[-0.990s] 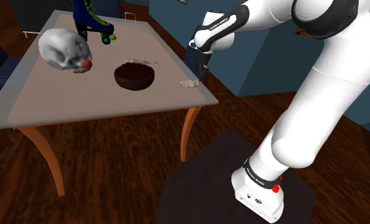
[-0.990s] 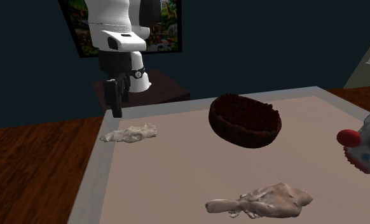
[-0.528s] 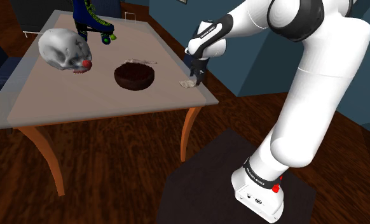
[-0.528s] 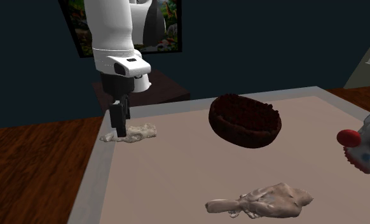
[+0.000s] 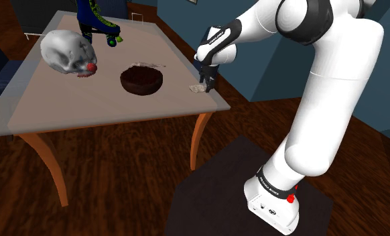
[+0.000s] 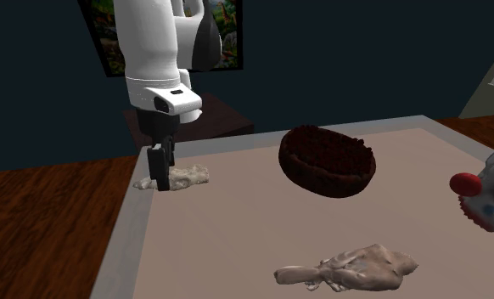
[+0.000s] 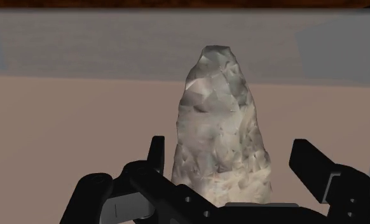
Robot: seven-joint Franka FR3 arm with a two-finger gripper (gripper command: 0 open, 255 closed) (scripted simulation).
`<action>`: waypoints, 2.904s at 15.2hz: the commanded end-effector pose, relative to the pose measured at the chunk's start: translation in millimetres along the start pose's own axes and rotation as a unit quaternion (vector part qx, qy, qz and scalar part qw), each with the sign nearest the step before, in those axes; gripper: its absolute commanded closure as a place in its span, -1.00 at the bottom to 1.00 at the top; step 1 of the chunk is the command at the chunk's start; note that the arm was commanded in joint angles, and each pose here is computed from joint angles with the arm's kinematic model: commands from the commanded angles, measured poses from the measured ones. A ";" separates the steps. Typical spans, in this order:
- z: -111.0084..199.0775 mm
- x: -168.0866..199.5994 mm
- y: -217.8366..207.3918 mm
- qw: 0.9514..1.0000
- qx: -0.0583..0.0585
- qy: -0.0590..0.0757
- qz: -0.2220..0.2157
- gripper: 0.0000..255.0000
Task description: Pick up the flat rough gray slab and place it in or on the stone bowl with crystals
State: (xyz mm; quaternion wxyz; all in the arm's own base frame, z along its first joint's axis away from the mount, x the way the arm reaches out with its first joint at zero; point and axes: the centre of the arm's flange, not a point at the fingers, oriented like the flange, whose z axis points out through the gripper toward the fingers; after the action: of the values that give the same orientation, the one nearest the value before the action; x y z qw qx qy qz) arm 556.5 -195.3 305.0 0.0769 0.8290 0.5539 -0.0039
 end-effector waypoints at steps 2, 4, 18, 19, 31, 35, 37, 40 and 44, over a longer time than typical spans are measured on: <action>0.2 -0.1 0.1 1.000 0.000 0.000 0.000 -1.00; 0.2 -0.1 0.1 1.000 0.000 0.000 0.000 1.00; -31.1 -3.0 4.0 1.000 0.000 0.000 0.000 1.00; -36.4 -3.5 4.6 1.000 0.000 0.000 0.000 1.00; -99.0 -9.3 12.4 1.000 0.000 0.000 0.000 1.00; -119.9 -11.2 15.0 1.000 0.000 0.000 0.000 1.00; -130.3 -12.2 16.3 1.000 0.000 0.000 0.000 1.00; -145.9 -13.6 18.3 1.000 0.000 0.000 0.000 1.00; -166.8 -15.6 20.9 1.000 0.000 0.000 0.000 1.00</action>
State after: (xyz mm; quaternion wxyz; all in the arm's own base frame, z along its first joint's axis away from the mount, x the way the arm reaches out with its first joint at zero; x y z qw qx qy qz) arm 556.4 -196.0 468.8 0.0770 0.8290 0.5539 -0.0038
